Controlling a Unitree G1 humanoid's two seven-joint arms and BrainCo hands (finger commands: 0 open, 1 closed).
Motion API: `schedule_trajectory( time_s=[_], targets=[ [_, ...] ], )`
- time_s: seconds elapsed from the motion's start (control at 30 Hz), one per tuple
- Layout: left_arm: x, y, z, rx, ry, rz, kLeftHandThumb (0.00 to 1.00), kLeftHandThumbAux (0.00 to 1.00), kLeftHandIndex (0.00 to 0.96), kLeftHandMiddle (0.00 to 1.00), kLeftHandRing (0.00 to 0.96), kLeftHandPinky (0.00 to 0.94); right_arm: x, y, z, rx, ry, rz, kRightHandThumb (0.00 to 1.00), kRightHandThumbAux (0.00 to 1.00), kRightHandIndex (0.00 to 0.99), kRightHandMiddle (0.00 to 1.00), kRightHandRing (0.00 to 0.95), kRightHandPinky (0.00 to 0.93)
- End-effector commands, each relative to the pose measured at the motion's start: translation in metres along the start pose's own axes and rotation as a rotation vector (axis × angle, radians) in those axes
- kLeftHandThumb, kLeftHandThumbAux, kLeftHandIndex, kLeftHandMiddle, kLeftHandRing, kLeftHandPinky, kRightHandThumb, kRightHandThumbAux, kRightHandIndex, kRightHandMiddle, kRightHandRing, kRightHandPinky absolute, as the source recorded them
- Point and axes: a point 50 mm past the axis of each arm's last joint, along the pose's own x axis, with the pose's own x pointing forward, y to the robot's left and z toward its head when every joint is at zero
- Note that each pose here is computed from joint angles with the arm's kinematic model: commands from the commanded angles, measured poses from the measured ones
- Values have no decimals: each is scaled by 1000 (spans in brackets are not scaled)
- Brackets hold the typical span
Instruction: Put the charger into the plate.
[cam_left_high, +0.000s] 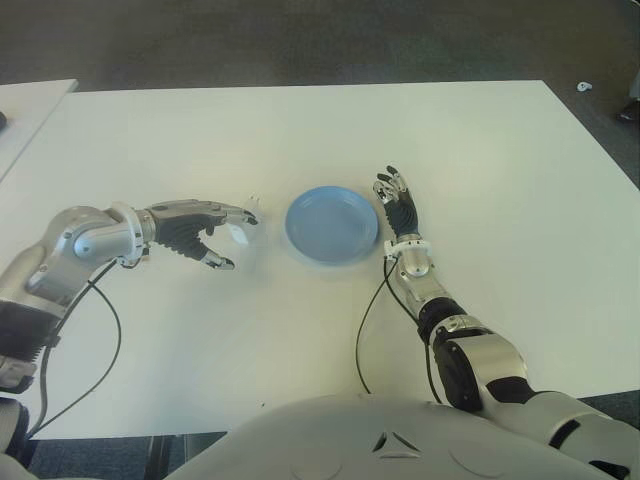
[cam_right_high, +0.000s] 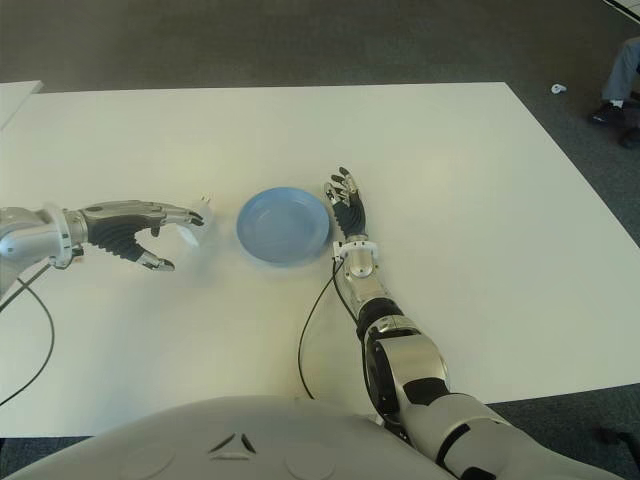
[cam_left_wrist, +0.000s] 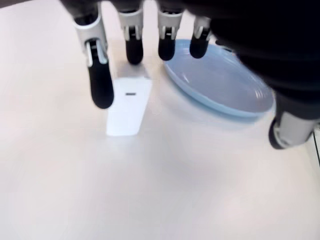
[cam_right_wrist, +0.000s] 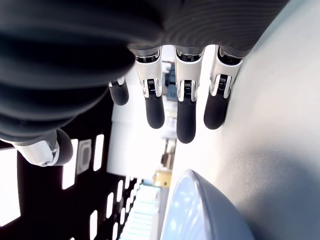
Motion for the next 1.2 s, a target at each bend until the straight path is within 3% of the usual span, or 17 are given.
schedule_trajectory(
  time_s=[0.03,0.27,0.73,1.07,1.2],
  targets=[
    [-3,-9,4,-15,20,-99,0,411,0,68,186,331,-46,-1,-60,-28,315,12,0,388,0,201,253,229],
    [-9,-2,8,11,26,-10,0,415,0,152,215,280,-46,-1,-61,-18,318,6,0,414,0,196,258,258],
    [-7,-2,5,12,-18,234,0,541,52,225,247,272,-47,0,-61,-17,314,-2,0,436,0,193,263,299],
    [-1,-2,2,25,-3,325,0,590,108,270,288,299,-47,-1,-61,-17,314,-10,0,460,0,191,267,292],
    [4,-3,1,22,-8,388,0,620,139,291,320,368,-47,-1,-61,-19,314,-12,0,467,0,195,273,303]
  ],
)
